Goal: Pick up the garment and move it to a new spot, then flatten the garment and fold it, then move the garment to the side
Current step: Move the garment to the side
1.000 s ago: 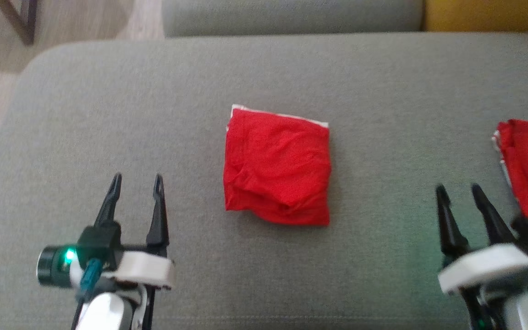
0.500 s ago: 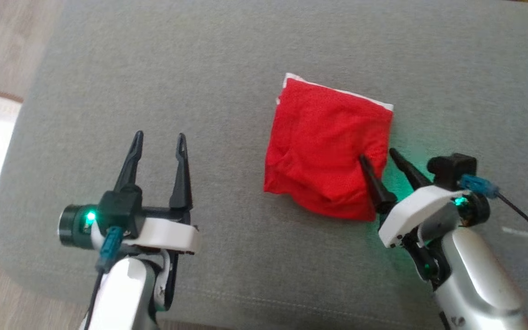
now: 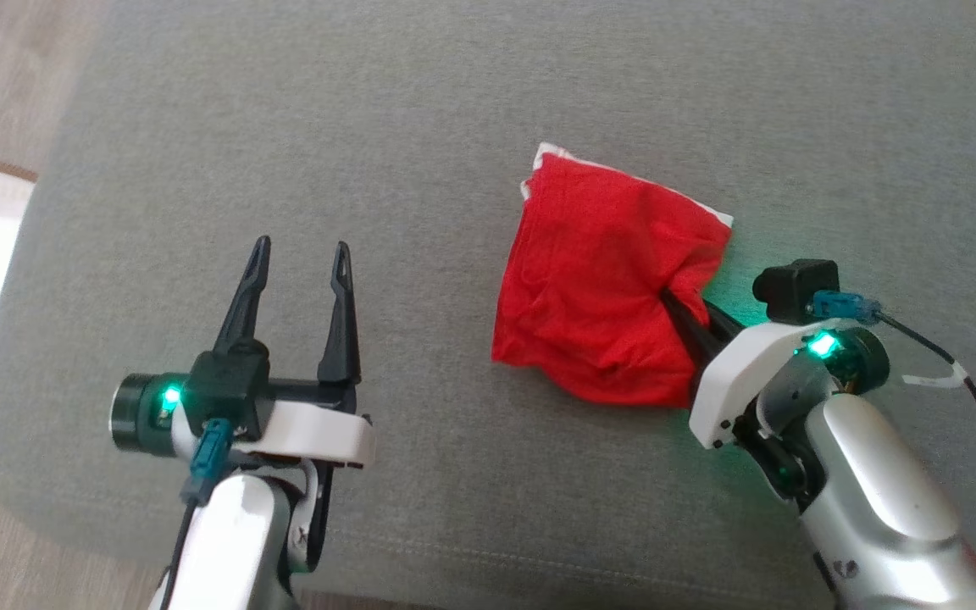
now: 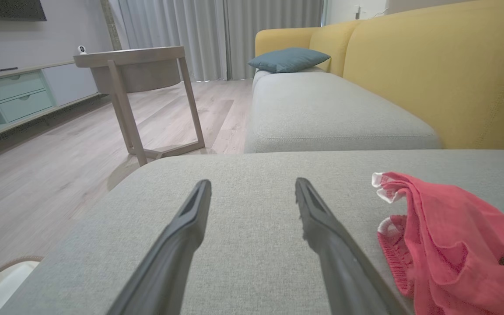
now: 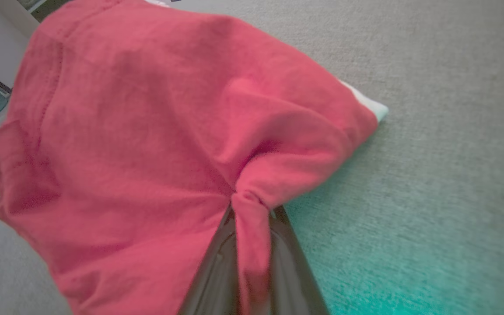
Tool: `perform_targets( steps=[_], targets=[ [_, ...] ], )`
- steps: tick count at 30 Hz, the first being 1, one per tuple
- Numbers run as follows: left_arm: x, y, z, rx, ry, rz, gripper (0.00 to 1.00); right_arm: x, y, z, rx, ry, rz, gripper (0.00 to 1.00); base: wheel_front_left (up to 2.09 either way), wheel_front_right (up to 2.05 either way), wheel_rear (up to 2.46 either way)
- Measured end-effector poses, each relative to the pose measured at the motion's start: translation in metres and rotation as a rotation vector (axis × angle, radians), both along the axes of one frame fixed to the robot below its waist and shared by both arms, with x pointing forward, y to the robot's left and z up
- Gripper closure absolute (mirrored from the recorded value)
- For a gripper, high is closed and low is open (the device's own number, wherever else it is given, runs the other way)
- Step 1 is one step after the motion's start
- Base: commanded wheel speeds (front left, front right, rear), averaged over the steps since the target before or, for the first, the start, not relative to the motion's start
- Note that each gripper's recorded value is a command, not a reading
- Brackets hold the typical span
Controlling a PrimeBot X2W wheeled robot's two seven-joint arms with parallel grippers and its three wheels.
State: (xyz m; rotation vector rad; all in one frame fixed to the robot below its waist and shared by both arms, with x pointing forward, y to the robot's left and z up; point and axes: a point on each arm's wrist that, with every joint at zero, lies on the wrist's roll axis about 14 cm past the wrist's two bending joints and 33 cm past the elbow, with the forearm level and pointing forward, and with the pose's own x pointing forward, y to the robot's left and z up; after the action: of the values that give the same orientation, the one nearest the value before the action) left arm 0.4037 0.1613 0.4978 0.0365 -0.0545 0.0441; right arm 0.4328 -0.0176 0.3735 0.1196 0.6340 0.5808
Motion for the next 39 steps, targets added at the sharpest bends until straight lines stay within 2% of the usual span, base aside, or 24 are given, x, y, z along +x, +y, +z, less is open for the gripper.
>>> perform_targets(
  steps=[5,13,14,17,19,25,28,33,39],
  targets=[
    [0.007,-0.012,0.003,0.005,-0.015,-0.042,0.00,-0.003,-0.022,0.009,-0.058,-0.059,0.005,1.00,0.00,0.00,0.00],
    [0.023,-0.065,0.002,-0.013,-0.029,-0.209,0.00,-0.030,-0.100,0.012,-0.168,-0.077,-0.100,1.00,0.00,0.00,0.00],
    [0.023,-0.065,0.002,-0.013,-0.029,-0.209,0.00,-0.030,-0.100,0.012,-0.168,-0.077,-0.100,1.00,0.00,0.00,0.00],
    [0.028,-0.092,0.001,-0.024,-0.032,-0.292,0.00,-0.038,-0.135,0.017,-0.220,-0.089,-0.156,1.00,0.00,0.00,0.00],
    [0.034,-0.121,0.003,-0.035,-0.046,-0.379,0.00,-0.048,-0.176,0.021,-0.292,-0.087,-0.215,1.00,0.00,0.00,0.00],
    [0.046,-0.163,0.005,-0.056,-0.066,-0.494,0.00,-0.065,-0.239,0.025,-0.417,-0.067,-0.295,1.00,0.00,0.00,0.00],
    [0.051,-0.173,-0.003,-0.064,-0.054,-0.522,0.00,-0.061,-0.271,0.029,-0.502,-0.070,-0.315,1.00,0.00,0.00,0.00],
    [0.060,-0.184,-0.013,-0.061,-0.046,-0.556,0.00,-0.034,-0.334,0.060,-0.638,-0.147,-0.398,1.00,0.00,0.00,0.00],
    [0.075,-0.195,-0.014,-0.062,-0.069,-0.588,0.00,-0.015,-0.377,0.072,-0.756,-0.162,-0.452,1.00,0.00,0.00,0.00]
  ],
)
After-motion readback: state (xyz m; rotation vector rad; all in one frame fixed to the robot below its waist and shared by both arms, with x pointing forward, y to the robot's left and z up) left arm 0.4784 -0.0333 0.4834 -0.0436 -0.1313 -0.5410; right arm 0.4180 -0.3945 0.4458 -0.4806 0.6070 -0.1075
